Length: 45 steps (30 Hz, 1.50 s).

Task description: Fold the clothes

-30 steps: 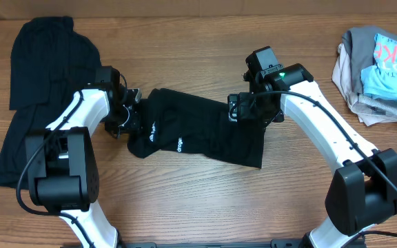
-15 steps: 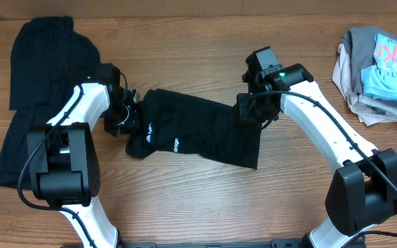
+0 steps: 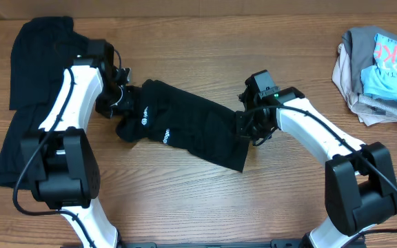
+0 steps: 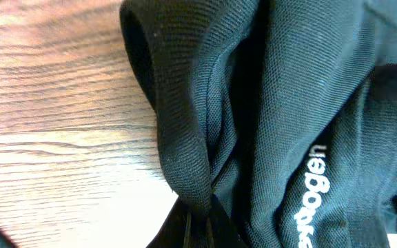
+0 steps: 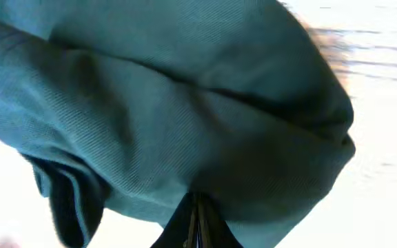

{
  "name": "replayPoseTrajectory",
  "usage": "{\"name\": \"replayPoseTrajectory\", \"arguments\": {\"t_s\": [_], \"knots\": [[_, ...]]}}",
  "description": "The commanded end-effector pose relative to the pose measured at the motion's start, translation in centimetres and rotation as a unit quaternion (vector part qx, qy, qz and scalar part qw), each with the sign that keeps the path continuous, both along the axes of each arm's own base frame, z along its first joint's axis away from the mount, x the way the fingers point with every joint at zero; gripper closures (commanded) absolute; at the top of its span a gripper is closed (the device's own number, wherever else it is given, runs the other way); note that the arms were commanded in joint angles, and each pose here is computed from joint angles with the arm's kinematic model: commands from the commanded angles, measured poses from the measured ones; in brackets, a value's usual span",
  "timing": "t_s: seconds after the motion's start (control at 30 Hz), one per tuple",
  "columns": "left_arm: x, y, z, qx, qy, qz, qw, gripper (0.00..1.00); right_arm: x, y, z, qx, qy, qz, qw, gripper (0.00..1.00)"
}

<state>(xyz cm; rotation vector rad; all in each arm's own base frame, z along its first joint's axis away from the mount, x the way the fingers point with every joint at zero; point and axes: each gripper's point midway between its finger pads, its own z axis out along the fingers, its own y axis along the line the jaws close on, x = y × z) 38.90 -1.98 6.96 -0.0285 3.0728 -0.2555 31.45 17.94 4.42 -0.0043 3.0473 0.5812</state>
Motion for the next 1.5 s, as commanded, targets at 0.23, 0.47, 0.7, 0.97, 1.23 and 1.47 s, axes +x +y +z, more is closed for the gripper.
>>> {"name": "replayPoseTrajectory", "arguments": {"t_s": [0.23, 0.47, 0.7, 0.97, 1.23, 1.47], "knots": [[0.8, 0.3, 6.8, 0.011, -0.093, -0.019, 0.995, 0.96, -0.7, 0.2, -2.7, 0.014, 0.013, -0.017, 1.000, 0.96], [0.1, -3.3, 10.6, 0.012, -0.152, -0.096, 0.984, 0.96, -0.9, -0.2, -4.0, 0.034, 0.039, -0.009, 0.999, 0.96], [-1.1, -9.2, 10.8, 0.028, -0.166, -0.220, 0.961, 0.96, -1.2, -0.8, -4.4, 0.032, 0.051, -0.013, 0.998, 0.96], [-2.1, -14.4, 11.1, 0.049, -0.190, -0.290, 0.937, 0.96, -1.3, -0.8, -4.4, 0.031, 0.054, -0.013, 0.998, 0.96], [-4.4, -19.1, 11.1, 0.033, -0.194, -0.347, 0.917, 0.96, -1.3, -0.9, -4.4, 0.033, 0.056, -0.016, 0.998, 0.96], [-6.1, -23.1, 11.5, 0.004, -0.210, -0.387, 0.898, 0.96, -1.0, -1.3, -4.2, 0.045, 0.060, -0.027, 0.997, 0.96]]}}
